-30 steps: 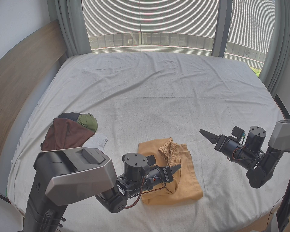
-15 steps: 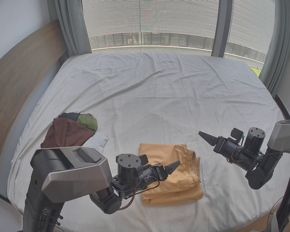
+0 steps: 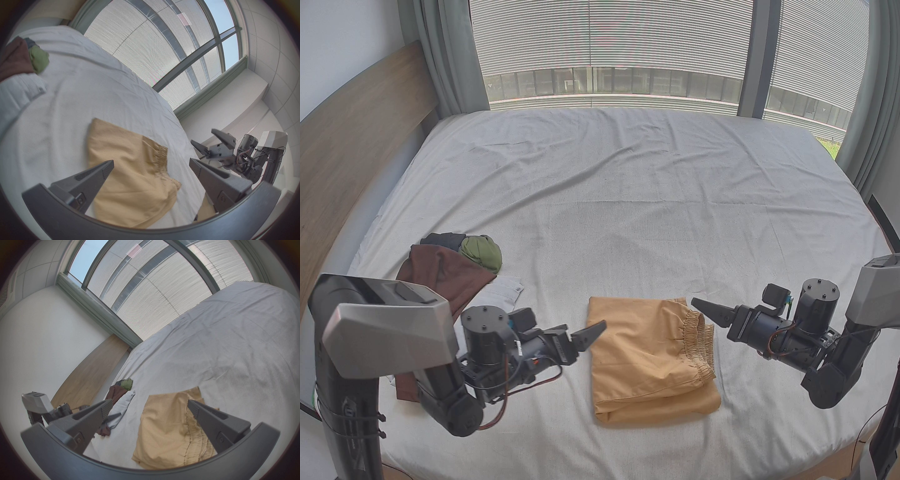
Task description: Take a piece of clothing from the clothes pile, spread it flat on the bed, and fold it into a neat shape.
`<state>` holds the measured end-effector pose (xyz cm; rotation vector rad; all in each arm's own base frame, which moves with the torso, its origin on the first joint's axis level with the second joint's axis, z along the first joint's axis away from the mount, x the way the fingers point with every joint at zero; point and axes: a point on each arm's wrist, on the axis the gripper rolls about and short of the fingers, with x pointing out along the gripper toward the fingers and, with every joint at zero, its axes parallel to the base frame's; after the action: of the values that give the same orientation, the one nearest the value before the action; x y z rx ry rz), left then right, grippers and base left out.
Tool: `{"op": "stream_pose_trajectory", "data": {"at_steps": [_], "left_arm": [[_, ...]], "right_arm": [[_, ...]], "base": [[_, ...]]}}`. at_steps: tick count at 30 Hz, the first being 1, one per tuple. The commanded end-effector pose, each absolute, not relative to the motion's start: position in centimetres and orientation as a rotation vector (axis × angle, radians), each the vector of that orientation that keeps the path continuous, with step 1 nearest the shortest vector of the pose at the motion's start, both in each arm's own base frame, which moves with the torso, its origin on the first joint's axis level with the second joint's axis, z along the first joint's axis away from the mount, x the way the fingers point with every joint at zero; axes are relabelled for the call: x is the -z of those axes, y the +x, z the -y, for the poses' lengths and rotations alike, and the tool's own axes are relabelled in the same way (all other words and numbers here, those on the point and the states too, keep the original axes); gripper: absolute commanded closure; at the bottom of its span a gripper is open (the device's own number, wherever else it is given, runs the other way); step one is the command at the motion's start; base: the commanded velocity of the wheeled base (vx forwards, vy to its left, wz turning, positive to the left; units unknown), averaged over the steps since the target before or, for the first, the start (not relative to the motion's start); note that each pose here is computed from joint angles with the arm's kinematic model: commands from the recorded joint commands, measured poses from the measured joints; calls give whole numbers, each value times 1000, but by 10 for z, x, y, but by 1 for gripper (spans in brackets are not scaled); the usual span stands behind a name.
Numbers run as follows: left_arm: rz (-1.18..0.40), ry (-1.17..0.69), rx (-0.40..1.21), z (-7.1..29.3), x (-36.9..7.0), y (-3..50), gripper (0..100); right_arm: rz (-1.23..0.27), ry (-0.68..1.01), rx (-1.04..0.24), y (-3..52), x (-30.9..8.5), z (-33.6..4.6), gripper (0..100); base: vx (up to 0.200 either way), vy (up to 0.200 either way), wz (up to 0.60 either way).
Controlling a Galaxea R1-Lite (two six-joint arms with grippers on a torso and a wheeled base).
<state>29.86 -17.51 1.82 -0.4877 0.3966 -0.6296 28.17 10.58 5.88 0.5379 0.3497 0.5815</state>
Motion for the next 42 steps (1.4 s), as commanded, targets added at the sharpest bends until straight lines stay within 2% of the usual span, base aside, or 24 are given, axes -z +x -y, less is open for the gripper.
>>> {"op": "stream_pose_trajectory", "data": {"at_steps": [1,6,10,17,27,42], "left_arm": [[-338,-474,567,129,-42,293,0],[-330,-482,568,107,-50,292,0],[-379,-406,557,101,-38,281,0],[-444,-352,562,103,-17,279,0],[-459,-347,580,109,-15,274,0],[-467,-348,578,109,-12,275,0]], "right_arm": [[-408,524,-614,268,-52,-116,0],[-450,511,-612,258,-46,-115,0],[-473,475,-600,252,-41,-110,0],[-593,466,-560,246,-14,-106,0],[-708,468,-498,243,14,-98,0],[-761,494,-424,255,40,-87,0]], "base": [[0,0,0],[0,0,0],[0,0,0],[0,0,0],[0,0,0],[0,0,0]]}}
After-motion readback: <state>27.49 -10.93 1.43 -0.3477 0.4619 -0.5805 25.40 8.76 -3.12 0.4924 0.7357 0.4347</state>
